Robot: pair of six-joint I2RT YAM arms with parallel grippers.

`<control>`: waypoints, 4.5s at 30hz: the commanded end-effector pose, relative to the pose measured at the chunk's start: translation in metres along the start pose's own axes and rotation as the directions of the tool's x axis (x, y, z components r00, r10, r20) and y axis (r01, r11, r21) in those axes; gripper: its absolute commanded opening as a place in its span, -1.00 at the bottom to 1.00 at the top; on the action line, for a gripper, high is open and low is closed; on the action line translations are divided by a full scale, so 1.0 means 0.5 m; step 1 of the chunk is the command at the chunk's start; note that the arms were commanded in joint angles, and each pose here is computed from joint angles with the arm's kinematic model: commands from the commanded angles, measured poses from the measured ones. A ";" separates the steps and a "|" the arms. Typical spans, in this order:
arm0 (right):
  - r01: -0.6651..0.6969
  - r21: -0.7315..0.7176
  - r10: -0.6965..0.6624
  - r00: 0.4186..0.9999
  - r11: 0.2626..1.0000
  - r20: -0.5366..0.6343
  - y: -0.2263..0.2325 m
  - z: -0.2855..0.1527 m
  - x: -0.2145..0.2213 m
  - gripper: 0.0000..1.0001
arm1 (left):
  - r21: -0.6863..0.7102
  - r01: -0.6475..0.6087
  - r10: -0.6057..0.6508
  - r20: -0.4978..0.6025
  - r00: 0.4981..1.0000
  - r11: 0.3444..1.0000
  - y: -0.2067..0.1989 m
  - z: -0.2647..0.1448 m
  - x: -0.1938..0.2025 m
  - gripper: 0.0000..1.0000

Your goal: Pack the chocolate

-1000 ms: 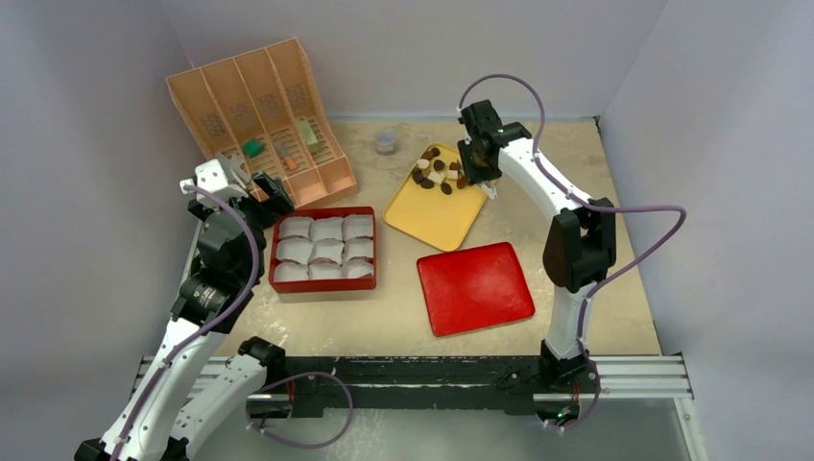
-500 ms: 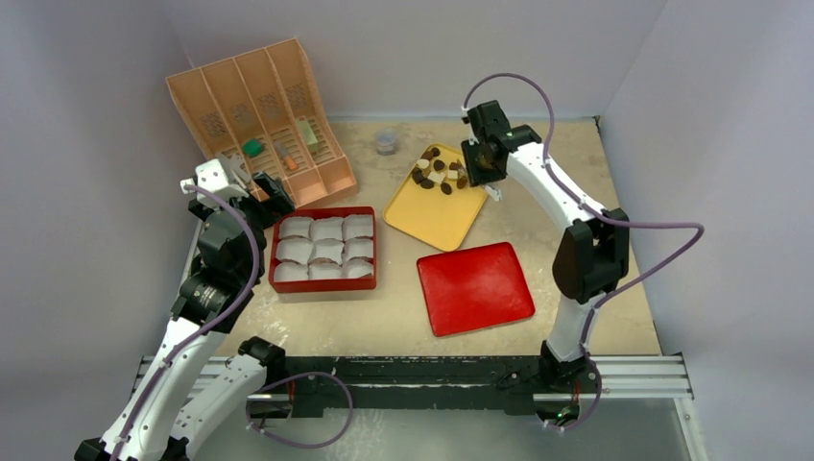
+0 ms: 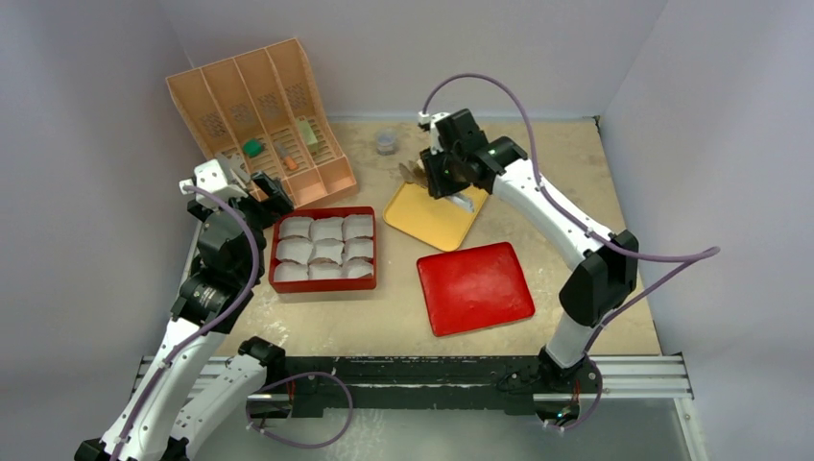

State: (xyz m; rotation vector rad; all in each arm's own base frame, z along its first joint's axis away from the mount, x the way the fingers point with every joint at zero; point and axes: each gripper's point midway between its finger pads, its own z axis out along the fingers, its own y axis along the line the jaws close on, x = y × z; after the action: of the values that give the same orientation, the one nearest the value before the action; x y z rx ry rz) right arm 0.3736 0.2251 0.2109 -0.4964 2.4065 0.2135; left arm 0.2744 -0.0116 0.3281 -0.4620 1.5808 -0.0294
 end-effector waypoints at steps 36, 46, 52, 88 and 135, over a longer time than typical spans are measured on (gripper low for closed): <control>0.265 -0.504 -0.324 0.945 0.822 -0.033 0.474 -0.045 0.132 -0.35 | -0.137 0.100 -0.083 0.124 0.989 0.986 0.060 -0.022 -0.058 0.79; 0.264 -0.504 -0.329 0.943 0.822 -0.043 0.479 -0.034 0.135 -0.28 | -0.137 0.101 -0.084 0.127 0.988 0.985 0.062 -0.024 -0.059 0.79; 0.262 -0.511 -0.335 0.941 0.819 -0.054 0.482 -0.029 0.141 -0.21 | -0.136 0.100 -0.083 0.125 0.989 0.986 0.060 -0.023 -0.058 0.79; 0.177 -0.046 -0.175 0.983 0.983 0.046 0.206 -0.064 0.016 -0.22 | -0.010 0.044 -0.043 0.039 0.998 0.999 -0.002 0.004 -0.017 0.78; -0.157 0.351 0.195 0.978 0.923 -0.075 -0.231 0.109 0.090 -0.16 | 0.140 0.009 -0.001 -0.055 0.998 0.990 -0.070 0.019 0.029 0.78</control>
State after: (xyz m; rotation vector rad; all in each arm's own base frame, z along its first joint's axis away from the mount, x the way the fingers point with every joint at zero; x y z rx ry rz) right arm 0.4094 0.1206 0.1265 -0.1430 2.5679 -0.1709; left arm 0.2914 -0.0437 0.3092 -0.3612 1.6717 -0.1325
